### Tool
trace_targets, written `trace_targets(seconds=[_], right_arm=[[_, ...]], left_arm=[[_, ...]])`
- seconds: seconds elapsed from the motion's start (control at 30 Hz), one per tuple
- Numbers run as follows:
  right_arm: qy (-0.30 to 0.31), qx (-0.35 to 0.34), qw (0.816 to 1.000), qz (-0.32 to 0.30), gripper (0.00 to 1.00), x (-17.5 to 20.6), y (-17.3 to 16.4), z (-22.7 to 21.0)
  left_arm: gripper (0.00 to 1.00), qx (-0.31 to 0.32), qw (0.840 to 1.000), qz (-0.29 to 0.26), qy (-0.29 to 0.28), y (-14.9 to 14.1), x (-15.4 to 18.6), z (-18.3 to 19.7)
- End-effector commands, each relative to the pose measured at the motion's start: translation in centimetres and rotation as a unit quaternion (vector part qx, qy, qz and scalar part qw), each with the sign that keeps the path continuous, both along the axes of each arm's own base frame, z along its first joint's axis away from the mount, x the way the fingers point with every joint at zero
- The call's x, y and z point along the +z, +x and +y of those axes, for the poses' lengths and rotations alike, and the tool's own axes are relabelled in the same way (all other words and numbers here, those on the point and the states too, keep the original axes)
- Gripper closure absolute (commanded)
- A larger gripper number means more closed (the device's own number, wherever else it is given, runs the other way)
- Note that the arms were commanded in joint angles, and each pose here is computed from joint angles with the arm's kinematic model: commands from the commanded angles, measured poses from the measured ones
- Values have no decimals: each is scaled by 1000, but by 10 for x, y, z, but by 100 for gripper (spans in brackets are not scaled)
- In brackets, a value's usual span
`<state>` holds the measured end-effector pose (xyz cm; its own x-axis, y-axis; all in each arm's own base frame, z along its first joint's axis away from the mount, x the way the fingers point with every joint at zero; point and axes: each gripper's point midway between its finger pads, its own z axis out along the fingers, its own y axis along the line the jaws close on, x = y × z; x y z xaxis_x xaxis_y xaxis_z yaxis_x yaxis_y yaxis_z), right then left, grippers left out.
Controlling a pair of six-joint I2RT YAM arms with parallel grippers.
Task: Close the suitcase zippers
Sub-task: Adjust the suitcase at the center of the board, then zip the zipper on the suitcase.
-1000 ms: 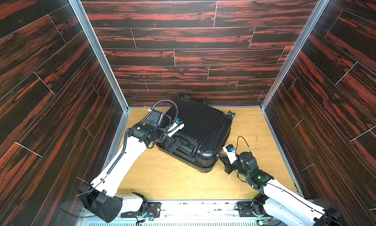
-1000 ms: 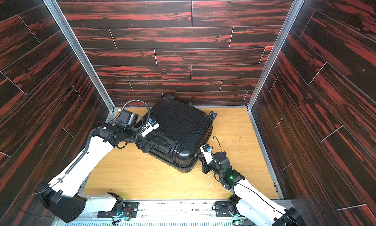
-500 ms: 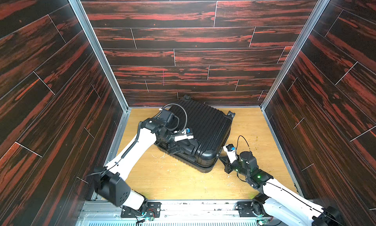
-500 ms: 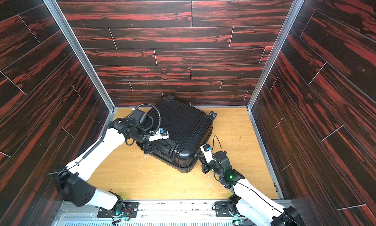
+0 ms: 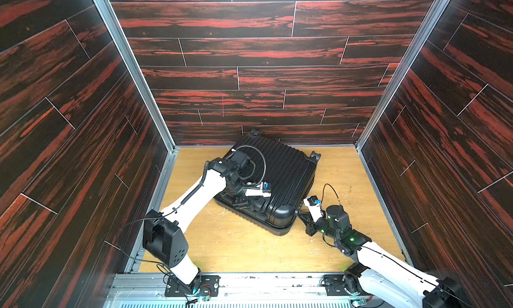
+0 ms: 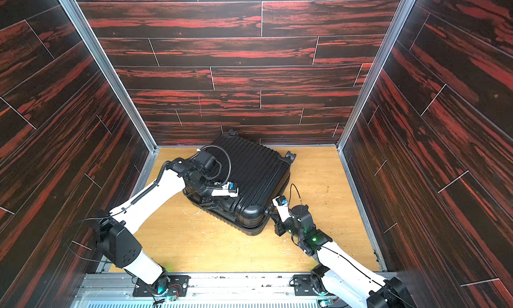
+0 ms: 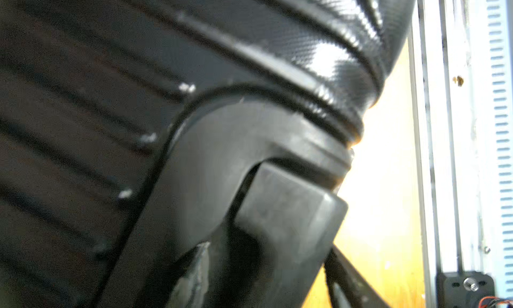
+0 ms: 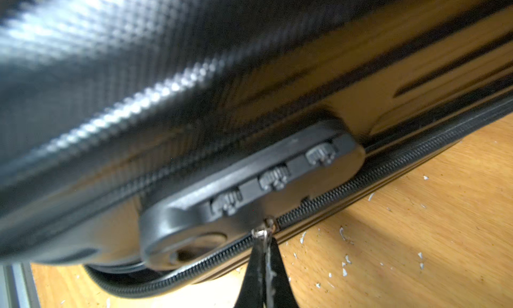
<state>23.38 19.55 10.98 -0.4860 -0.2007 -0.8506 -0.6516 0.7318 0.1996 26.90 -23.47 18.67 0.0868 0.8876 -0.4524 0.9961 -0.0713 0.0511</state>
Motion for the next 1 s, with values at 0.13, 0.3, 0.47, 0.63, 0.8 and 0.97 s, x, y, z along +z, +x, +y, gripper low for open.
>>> trace_targets(seconds=[0.13,0.3,0.47,0.63,0.8,0.97], right_arm=[[24,35,999,-24,100,25,0,14],[20,57,998,-21,100,25,-1,20],[14,80,996,-19,100,26,6,31],[17,109,994,-9,100,27,5,41],[18,115,993,-7,100,28,-3,40],[27,142,989,3,100,27,-20,41]], left_arm=[[55,13,999,12,30,-6,-5,5],[68,47,998,26,17,-15,1,6],[69,98,994,45,16,-31,-2,15],[73,189,982,3,-28,-16,10,16],[73,242,967,-53,-66,2,27,19],[73,275,955,-85,-78,19,39,20]])
